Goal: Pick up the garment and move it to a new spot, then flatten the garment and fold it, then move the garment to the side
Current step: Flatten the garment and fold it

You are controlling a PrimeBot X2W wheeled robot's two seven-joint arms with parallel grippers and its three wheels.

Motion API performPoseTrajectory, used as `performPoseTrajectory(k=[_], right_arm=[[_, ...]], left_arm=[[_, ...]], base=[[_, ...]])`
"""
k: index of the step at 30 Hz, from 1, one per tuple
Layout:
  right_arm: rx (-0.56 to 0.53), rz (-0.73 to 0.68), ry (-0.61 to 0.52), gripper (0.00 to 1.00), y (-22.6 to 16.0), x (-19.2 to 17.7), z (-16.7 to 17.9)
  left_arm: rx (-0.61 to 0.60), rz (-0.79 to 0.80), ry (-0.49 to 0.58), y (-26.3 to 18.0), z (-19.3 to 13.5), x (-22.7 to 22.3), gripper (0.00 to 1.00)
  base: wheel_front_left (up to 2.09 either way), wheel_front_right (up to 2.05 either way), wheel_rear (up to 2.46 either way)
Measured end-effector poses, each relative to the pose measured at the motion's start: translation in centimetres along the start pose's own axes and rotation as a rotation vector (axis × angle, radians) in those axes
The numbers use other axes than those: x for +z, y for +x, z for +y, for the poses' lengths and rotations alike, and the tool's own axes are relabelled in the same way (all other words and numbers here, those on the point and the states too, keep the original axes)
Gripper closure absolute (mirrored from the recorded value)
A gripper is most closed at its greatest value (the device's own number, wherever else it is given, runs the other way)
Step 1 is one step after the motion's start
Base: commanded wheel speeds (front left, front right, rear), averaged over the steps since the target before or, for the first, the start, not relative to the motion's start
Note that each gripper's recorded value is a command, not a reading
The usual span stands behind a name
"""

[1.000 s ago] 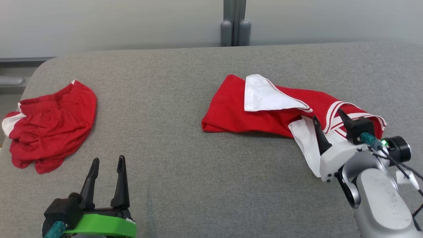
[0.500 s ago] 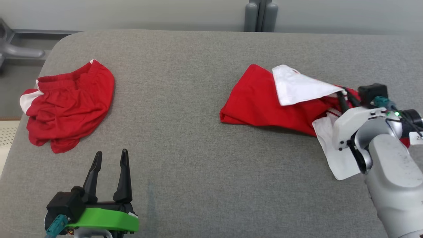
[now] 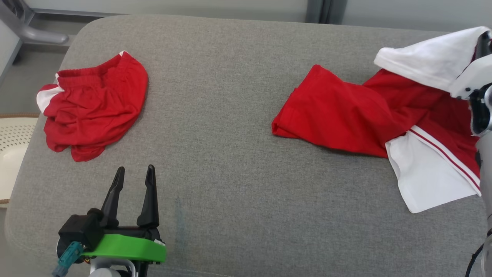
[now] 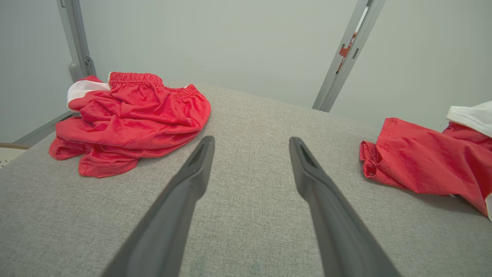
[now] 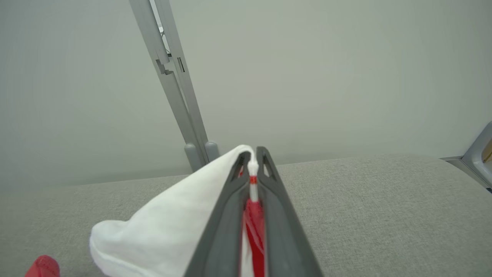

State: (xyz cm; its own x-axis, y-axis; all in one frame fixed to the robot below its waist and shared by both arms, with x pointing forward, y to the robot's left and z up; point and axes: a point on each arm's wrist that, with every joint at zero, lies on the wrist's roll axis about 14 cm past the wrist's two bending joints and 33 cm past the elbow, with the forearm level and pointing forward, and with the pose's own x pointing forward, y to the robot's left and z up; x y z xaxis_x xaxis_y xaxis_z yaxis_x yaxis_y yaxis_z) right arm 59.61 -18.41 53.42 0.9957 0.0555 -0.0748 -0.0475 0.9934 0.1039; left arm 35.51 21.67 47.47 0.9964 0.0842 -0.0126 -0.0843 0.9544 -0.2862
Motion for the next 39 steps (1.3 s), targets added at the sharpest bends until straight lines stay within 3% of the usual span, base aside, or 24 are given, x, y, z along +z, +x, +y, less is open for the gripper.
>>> performPoseTrajectory(k=[1, 7, 12, 20, 26, 39], right_arm=[[-0.011, -0.008, -0.003, 0.00, 0.3, 0.2, -0.4], [-0.027, -0.028, -0.030, 0.00, 1.5, 0.3, -0.8], [-0.019, 0.006, -0.089, 0.00, 0.4, -1.2, -1.0], [0.051, -0.013, -0.107, 0.00, -4.4, -3.7, 1.1], [0.122, -0.099, -0.130, 0.00, -8.4, -3.0, 2.4], [0.085, -0.188, -0.025, 0.00, -17.0, -2.9, 2.5]], left_arm=[[0.003, 0.001, 0.001, 0.1, 0.1, 0.0, 0.00], [0.028, 0.006, 0.006, 0.1, 0.8, -0.1, 0.00], [0.027, 0.001, 0.002, 0.1, 0.8, 0.0, 0.00], [-0.019, -0.010, -0.007, 0.1, -0.6, 0.2, 0.00], [-0.067, -0.014, -0.003, 0.5, -1.9, 0.3, 0.00], [-0.137, -0.034, -0.001, 0.5, -4.0, 0.9, 0.00]], base=[[0.00, 0.00, 0.00], [0.00, 0.00, 0.00], [0.00, 0.00, 0.00], [0.00, 0.00, 0.00], [0.00, 0.00, 0.00], [0.00, 0.00, 0.00]])
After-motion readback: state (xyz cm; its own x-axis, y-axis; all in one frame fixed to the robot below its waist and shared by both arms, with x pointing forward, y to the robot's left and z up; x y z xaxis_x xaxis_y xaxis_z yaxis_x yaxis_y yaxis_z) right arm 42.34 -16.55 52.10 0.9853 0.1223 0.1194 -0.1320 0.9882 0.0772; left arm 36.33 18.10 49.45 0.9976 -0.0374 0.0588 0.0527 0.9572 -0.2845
